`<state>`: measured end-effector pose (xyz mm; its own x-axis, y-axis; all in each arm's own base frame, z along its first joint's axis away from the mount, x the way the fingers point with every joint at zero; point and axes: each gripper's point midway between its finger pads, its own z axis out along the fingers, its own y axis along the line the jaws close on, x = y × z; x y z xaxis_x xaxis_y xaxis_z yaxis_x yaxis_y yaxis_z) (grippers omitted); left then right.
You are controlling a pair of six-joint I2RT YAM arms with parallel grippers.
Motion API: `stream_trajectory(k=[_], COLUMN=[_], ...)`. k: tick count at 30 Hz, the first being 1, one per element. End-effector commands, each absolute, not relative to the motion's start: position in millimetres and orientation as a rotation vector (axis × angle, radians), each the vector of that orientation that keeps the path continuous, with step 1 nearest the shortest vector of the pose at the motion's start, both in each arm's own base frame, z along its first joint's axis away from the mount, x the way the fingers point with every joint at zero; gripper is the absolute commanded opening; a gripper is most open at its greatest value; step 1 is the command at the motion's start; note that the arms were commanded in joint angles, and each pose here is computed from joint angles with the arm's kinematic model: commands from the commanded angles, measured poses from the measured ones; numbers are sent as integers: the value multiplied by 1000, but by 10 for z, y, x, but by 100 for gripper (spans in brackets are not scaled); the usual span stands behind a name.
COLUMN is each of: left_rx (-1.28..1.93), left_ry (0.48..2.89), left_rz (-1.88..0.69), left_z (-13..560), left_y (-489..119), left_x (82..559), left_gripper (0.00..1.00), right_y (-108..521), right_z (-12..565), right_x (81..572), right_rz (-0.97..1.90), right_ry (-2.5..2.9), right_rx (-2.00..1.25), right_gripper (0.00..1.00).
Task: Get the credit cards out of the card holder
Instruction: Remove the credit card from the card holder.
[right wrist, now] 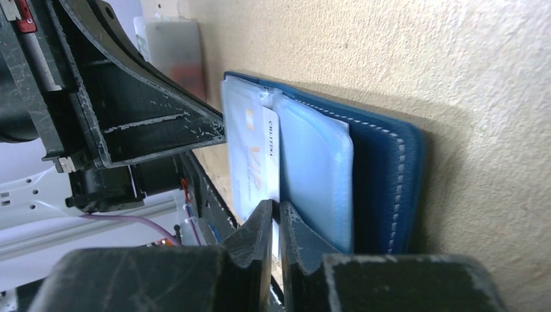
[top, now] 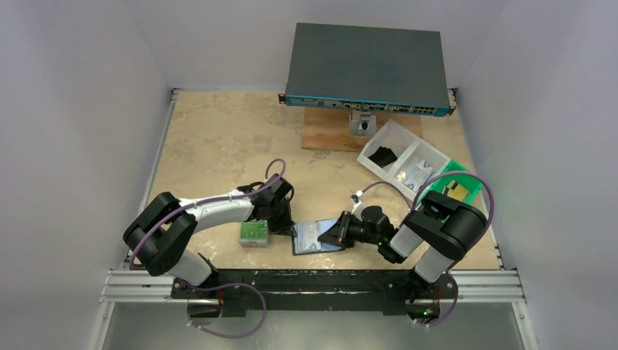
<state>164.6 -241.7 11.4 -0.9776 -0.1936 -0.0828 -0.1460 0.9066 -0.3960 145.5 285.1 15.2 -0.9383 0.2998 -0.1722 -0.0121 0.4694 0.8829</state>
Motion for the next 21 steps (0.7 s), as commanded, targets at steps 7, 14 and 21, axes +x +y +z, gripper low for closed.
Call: stream_trajectory(k=[7, 14, 21], left_rx=[-237, -230, -224], left_ry=[3069, 3071, 3068], left_rz=[-170, -170, -196], left_z=[-267, -275, -252], left_y=[-1808, -1818, -1857], left_x=[1358, 1362, 1383], left_gripper=[0, 0, 0], right_y=[2590, 2393, 2307], right_z=[2, 66, 242], right_x=[1422, 1509, 1594], right_rz=[1265, 1094, 1029], right_ry=[2479, 2466, 2426], right_rx=[284, 290, 303], right_gripper=[0, 0, 0])
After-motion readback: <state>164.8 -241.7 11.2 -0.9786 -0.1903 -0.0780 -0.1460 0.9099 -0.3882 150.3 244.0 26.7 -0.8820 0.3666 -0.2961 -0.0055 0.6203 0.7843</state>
